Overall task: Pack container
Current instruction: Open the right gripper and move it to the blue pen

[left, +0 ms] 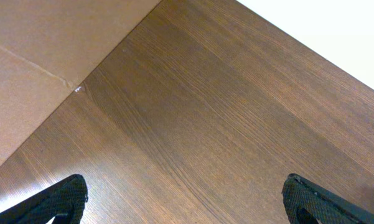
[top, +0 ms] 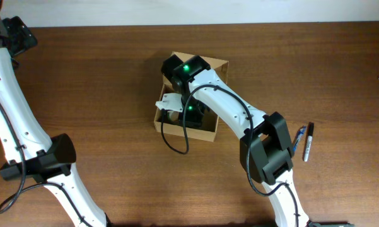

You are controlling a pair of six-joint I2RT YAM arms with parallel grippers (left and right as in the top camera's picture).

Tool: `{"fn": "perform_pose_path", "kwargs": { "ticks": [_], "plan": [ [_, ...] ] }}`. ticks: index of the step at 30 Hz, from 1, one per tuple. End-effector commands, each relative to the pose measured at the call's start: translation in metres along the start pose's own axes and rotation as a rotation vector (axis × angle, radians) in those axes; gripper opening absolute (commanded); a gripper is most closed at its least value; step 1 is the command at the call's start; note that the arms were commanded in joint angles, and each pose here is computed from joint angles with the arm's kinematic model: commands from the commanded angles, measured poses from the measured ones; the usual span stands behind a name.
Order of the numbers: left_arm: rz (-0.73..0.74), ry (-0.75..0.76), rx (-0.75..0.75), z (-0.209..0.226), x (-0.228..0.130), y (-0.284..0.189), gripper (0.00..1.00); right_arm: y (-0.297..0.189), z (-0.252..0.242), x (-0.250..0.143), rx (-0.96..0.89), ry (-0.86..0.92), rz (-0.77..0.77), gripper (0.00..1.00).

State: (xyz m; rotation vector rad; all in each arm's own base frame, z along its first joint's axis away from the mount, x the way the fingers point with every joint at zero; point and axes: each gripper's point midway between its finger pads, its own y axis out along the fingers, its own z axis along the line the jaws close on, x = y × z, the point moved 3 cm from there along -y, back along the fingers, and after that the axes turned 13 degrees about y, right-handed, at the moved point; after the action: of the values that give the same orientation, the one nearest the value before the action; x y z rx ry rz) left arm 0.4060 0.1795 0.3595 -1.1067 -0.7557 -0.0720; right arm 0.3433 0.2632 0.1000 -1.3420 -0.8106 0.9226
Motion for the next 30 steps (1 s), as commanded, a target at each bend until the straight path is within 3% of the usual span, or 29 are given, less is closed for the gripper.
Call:
{"fn": "perform_pose_path", "kwargs": {
  "ticks": [1, 6, 10, 13, 17, 20, 23, 27, 30],
  "plan": [
    [-0.015, 0.002, 0.002, 0.005, 0.0, -0.009, 1.0, -0.055, -0.008, 0.002, -0.131, 0.061, -0.108, 0.55],
    [-0.015, 0.002, 0.002, 0.005, 0.0, -0.009, 1.0, -0.123, -0.011, -0.016, -0.265, 0.136, -0.235, 0.65],
    [-0.015, 0.002, 0.002, 0.005, 0.0, -0.009, 1.0, -0.182, -0.02, -0.049, -0.337, 0.234, -0.385, 0.67],
    [-0.015, 0.002, 0.002, 0.005, 0.0, -0.009, 1.0, -0.218, -0.041, -0.094, -0.421, 0.368, -0.485, 0.68],
    [-0.015, 0.002, 0.002, 0.005, 0.0, -0.009, 1.0, -0.239, -0.081, -0.176, -0.536, 0.672, -0.601, 0.74],
    [-0.015, 0.002, 0.002, 0.006, 0.0, -0.009, 1.0, -0.229, -0.109, -0.243, -0.589, 0.956, -0.645, 0.77],
    [-0.015, 0.002, 0.002, 0.006, 0.0, -0.009, 1.0, -0.194, -0.122, -0.294, -0.472, 1.256, -0.671, 0.75],
    [-0.016, 0.002, 0.002, 0.005, 0.0, -0.01, 1.0, -0.132, -0.123, -0.327, -0.23, 1.532, -0.581, 0.6],
    [-0.015, 0.002, 0.002, 0.005, 0.0, -0.009, 1.0, -0.1, -0.125, -0.337, -0.142, 1.632, -0.513, 0.59]
  ]
}}
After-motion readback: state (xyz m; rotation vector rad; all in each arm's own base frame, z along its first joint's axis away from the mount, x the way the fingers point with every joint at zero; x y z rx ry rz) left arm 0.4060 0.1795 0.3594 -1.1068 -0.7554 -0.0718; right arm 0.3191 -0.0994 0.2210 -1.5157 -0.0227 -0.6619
